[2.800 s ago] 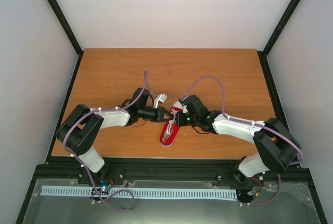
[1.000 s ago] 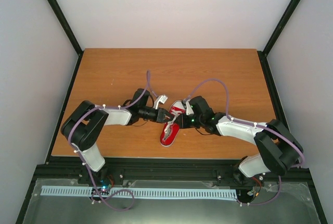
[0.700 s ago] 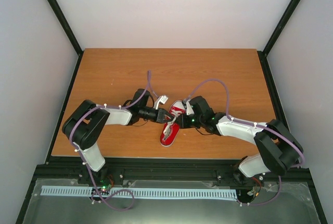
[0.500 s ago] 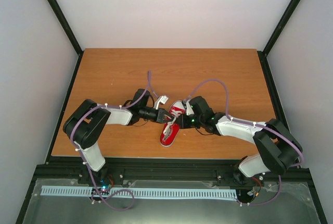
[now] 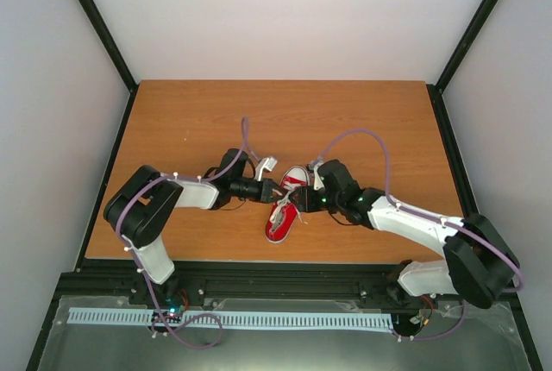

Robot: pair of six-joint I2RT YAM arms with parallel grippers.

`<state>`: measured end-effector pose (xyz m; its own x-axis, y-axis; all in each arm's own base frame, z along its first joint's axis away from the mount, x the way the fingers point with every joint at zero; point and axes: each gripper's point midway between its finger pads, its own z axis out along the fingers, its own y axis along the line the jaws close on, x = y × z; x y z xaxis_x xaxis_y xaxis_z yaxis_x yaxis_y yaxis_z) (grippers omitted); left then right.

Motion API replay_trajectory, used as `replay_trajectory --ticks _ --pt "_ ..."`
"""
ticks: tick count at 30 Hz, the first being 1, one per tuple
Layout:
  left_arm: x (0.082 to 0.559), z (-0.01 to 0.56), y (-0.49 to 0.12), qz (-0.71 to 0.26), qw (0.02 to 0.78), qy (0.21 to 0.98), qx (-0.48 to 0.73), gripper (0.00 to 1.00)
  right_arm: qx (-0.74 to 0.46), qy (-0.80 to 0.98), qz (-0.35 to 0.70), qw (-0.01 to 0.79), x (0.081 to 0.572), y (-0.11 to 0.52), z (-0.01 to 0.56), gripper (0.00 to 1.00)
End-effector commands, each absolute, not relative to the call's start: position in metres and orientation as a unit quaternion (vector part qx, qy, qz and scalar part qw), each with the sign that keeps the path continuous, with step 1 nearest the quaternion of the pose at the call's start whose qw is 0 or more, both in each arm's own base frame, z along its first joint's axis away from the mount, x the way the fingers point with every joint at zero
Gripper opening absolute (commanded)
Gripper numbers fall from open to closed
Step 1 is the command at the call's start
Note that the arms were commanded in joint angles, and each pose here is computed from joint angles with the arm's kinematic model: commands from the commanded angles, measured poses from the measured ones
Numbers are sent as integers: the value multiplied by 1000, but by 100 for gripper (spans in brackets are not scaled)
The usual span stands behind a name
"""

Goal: Tie the shoes

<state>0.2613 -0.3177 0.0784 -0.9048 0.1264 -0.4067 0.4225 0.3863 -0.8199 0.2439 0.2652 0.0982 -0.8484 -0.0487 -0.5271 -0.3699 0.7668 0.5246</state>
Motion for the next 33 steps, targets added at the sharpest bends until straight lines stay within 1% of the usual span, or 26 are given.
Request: replay_trajectory --ticks 1,6,12,19,22,26,33 --pt "269 93 -317 -530 179 812 168 1 -118 917 247 289 240 258 112 60" --pt "270 92 -315 -524 185 815 163 1 -102 933 174 297 227 271 116 59" --pt "271 90 -314 -522 186 817 159 1 -131 942 114 288 212 303 106 58" --pt "271 92 -313 -519 192 818 156 1 -156 949 74 263 201 325 87 52" --pt "271 93 -313 -520 192 818 156 1 -161 950 65 260 199 329 85 43" --pt "271 94 -312 -519 193 818 156 1 -164 950 60 257 198 331 83 37" --pt "272 93 -312 -516 196 819 155 1 -170 952 60 247 196 333 81 19"
